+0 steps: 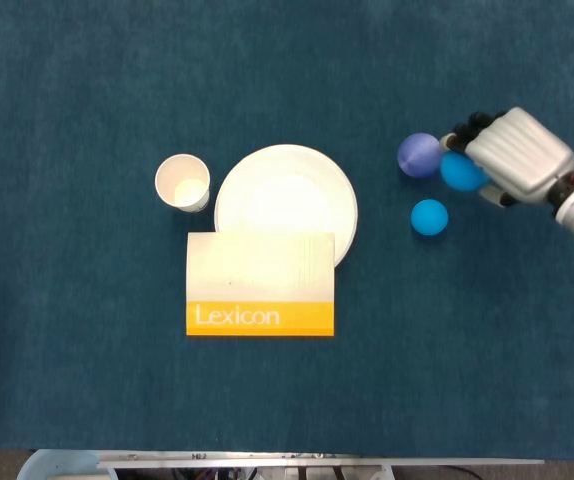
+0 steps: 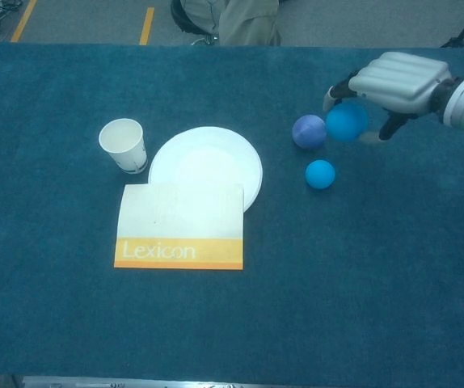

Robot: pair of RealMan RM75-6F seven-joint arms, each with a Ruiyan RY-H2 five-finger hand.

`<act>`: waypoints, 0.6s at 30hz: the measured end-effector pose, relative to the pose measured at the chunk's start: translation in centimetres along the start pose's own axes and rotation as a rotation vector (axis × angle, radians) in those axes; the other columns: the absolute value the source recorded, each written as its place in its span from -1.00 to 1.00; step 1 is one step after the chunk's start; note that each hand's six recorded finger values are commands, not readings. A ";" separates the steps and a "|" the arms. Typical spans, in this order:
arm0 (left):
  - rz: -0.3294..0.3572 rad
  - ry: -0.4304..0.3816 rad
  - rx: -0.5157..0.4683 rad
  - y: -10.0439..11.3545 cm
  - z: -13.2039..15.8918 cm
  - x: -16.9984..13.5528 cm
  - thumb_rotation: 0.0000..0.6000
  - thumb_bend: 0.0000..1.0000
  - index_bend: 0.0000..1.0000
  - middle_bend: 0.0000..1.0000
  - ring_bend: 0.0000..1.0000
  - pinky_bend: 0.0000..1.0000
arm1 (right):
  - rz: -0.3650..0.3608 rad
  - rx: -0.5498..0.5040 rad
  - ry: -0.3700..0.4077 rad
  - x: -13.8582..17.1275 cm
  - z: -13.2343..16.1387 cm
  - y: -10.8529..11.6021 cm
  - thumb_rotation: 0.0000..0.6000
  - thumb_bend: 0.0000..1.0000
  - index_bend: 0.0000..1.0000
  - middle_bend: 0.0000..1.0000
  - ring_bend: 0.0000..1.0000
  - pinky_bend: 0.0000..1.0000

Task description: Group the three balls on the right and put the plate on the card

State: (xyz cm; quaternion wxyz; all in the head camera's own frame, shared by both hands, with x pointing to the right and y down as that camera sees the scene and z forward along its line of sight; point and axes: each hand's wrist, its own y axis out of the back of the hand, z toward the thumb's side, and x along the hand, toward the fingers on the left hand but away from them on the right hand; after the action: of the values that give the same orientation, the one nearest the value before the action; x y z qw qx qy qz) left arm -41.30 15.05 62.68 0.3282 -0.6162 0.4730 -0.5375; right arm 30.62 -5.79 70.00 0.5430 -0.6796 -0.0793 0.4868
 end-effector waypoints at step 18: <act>-0.020 0.012 -0.005 -0.4 -0.5 0.2 1.00 -0.13 -0.29 -0.38 -0.46 -0.61 | 0.066 0.044 0.041 0.2 0.8 -3.7 1.00 -0.46 -0.61 -0.43 -0.65 -0.44</act>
State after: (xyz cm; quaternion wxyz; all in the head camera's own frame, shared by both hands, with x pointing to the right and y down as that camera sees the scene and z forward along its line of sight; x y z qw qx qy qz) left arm -41.74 15.02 63.19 0.3182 -0.6184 0.4703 -0.5433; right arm 31.68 -3.73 72.94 0.5433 -0.6794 -0.0350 0.4920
